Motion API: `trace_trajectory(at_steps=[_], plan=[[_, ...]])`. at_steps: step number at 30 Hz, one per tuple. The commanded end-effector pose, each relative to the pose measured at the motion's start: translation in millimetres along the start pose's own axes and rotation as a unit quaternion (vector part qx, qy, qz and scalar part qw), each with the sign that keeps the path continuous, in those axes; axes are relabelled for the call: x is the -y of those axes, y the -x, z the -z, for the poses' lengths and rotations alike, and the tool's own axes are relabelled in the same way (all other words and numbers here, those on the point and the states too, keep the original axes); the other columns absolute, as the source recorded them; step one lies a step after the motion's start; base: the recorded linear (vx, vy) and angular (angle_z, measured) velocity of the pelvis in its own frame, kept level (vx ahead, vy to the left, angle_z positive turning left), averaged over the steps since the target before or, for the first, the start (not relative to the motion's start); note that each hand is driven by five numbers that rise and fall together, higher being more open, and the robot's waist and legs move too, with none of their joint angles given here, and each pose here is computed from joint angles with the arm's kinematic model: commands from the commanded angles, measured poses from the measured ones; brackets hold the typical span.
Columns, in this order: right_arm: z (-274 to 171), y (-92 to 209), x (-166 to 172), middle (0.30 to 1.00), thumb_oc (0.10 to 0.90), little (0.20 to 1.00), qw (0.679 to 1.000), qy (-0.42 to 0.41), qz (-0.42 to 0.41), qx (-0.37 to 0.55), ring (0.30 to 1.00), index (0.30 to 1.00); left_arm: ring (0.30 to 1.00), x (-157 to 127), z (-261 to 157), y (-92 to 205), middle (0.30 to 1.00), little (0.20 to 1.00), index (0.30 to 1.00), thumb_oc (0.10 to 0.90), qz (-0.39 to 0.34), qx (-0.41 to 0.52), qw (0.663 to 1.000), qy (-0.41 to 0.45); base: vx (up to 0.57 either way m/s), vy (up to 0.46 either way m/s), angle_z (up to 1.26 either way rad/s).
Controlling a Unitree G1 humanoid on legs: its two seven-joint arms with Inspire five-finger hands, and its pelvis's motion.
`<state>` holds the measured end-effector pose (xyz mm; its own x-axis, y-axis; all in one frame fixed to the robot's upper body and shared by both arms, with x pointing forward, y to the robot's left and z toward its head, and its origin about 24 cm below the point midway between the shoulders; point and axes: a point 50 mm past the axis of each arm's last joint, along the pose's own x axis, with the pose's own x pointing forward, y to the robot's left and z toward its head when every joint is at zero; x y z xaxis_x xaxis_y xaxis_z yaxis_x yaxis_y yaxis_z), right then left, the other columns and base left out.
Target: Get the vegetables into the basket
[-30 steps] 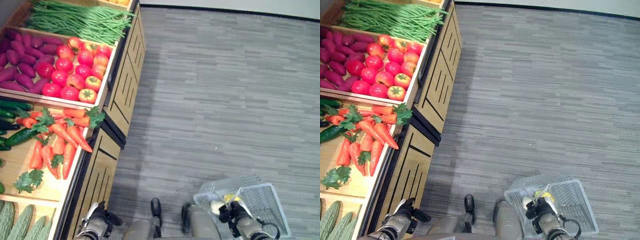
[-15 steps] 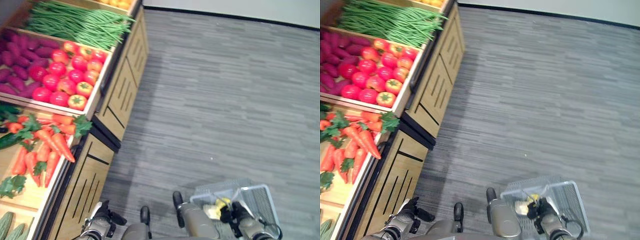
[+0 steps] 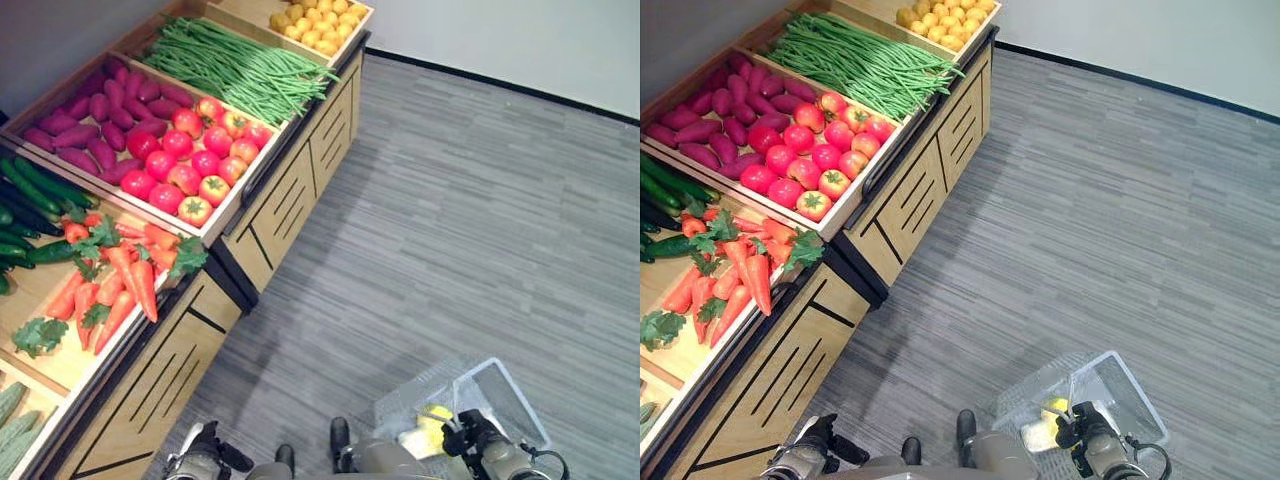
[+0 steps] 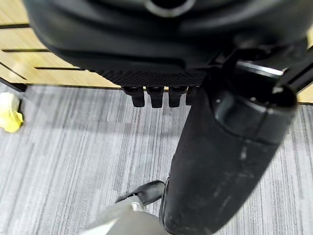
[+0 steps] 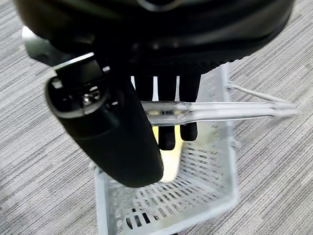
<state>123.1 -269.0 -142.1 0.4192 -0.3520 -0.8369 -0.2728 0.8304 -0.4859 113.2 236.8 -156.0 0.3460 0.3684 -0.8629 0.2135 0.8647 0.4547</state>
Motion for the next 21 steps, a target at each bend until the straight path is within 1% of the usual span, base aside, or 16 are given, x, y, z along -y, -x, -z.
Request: trace_trajectory(at_steps=[1, 6, 12, 21], plan=[[26, 3, 1, 0.3, 0.4, 0.3, 0.999, -0.007, 0.003, -0.043, 0.3, 0.3, 1.0, -16, 6, -2, 1.0, 1.0, 1.0, 0.9, -0.033, -0.013, 0.999, -0.018, 0.03, 0.023, 0.07], [25, 3, 0, 0.3, 0.4, 0.3, 0.999, -0.004, 0.0, -0.04, 0.3, 0.3, 1.0, -19, 9, -2, 1.0, 1.0, 1.0, 0.9, -0.036, -0.018, 0.999, -0.016, 0.03, 0.059, 0.15], [10, 1, 3, 0.3, 0.4, 0.3, 1.0, -0.003, 0.006, -0.016, 0.3, 0.3, 1.0, -23, 5, -3, 1.0, 1.0, 1.0, 0.9, -0.044, -0.012, 0.999, -0.006, -0.01, 0.073, 0.21], [2, 0, 5, 0.3, 0.4, 0.3, 1.0, 0.002, 0.011, -0.006, 0.3, 0.3, 1.0, -28, 4, -3, 1.0, 1.0, 1.0, 0.9, -0.055, -0.012, 0.998, -0.002, 0.0, 0.014, 0.13]])
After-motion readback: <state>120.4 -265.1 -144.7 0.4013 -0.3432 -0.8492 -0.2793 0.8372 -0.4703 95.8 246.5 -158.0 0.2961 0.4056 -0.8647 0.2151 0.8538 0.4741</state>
